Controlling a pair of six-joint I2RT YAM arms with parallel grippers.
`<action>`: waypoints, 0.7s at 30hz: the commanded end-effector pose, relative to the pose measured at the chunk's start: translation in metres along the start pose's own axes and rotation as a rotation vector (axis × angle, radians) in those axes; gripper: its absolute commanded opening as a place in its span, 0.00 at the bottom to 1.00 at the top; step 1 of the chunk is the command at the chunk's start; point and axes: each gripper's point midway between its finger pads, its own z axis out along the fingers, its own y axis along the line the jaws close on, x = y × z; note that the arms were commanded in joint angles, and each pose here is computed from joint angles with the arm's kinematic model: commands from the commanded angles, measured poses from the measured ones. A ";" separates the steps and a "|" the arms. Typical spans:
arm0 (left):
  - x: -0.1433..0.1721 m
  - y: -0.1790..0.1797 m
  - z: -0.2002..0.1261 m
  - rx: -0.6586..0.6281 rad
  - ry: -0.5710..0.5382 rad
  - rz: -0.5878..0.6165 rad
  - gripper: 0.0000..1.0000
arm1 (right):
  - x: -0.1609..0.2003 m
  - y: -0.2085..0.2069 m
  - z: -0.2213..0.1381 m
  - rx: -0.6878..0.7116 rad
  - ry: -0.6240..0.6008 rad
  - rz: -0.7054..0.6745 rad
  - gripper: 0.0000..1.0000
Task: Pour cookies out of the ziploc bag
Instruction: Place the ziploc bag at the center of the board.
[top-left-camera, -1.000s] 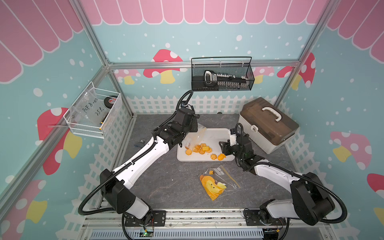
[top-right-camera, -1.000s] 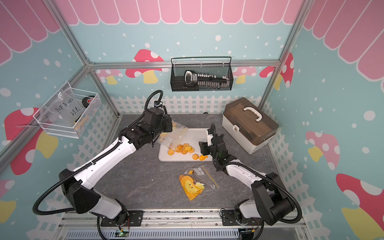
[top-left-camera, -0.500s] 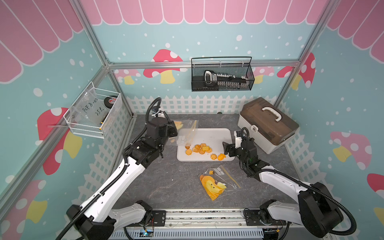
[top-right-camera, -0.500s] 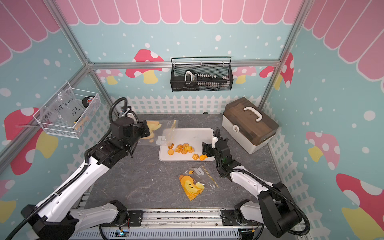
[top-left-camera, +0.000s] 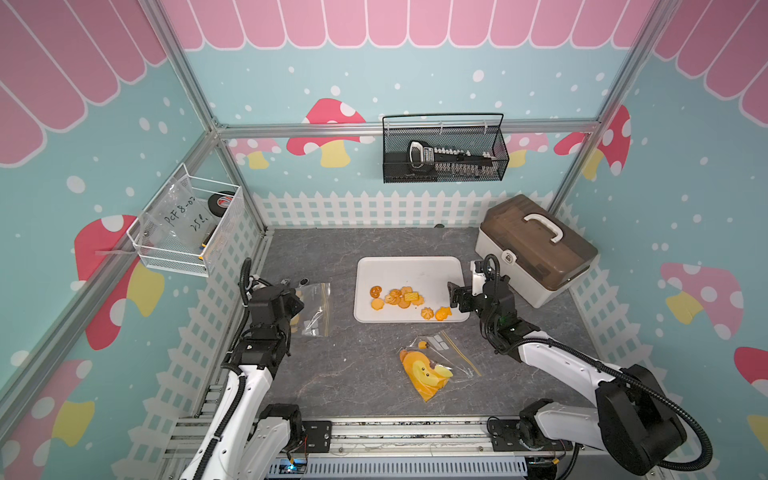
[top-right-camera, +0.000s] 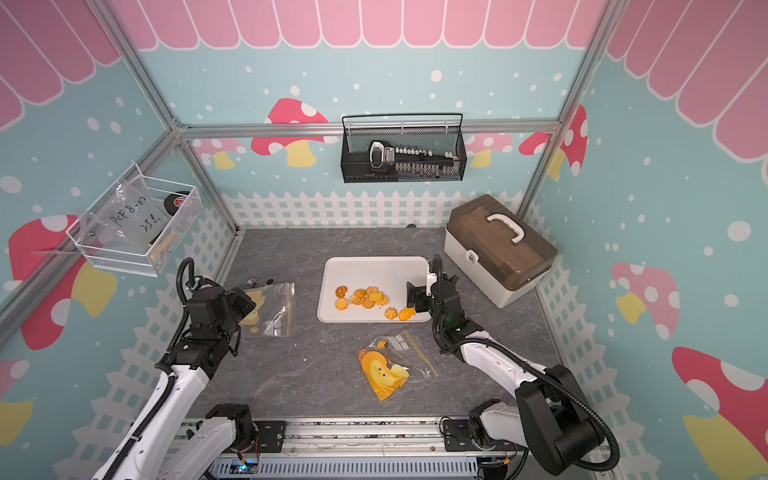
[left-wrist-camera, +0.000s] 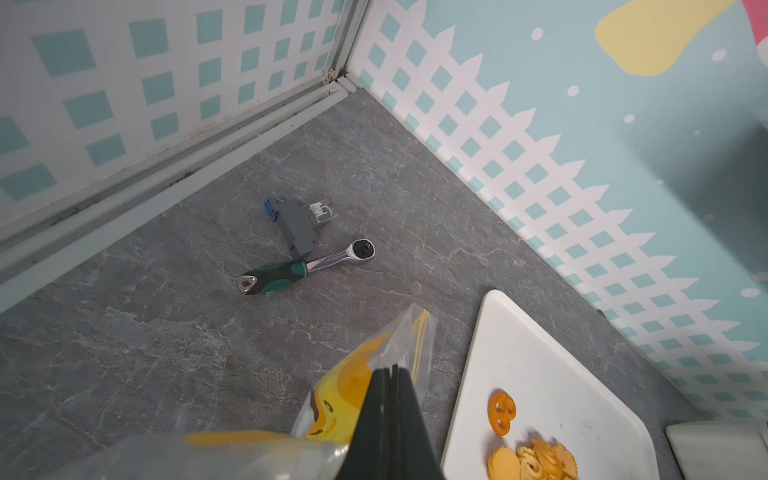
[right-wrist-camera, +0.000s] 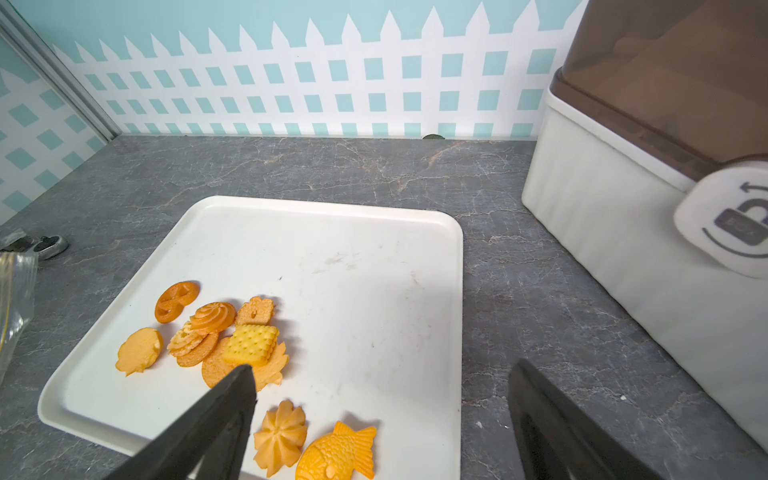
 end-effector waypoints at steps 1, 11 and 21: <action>0.007 0.002 0.012 0.076 0.032 -0.110 0.00 | 0.000 -0.004 0.001 0.013 -0.015 -0.003 0.93; 0.018 0.046 0.031 -0.022 0.040 -0.112 0.02 | 0.000 -0.005 0.003 0.015 -0.011 0.000 0.93; 0.010 0.040 0.018 0.016 -0.002 -0.053 0.79 | 0.003 -0.014 0.004 0.052 -0.013 0.031 0.95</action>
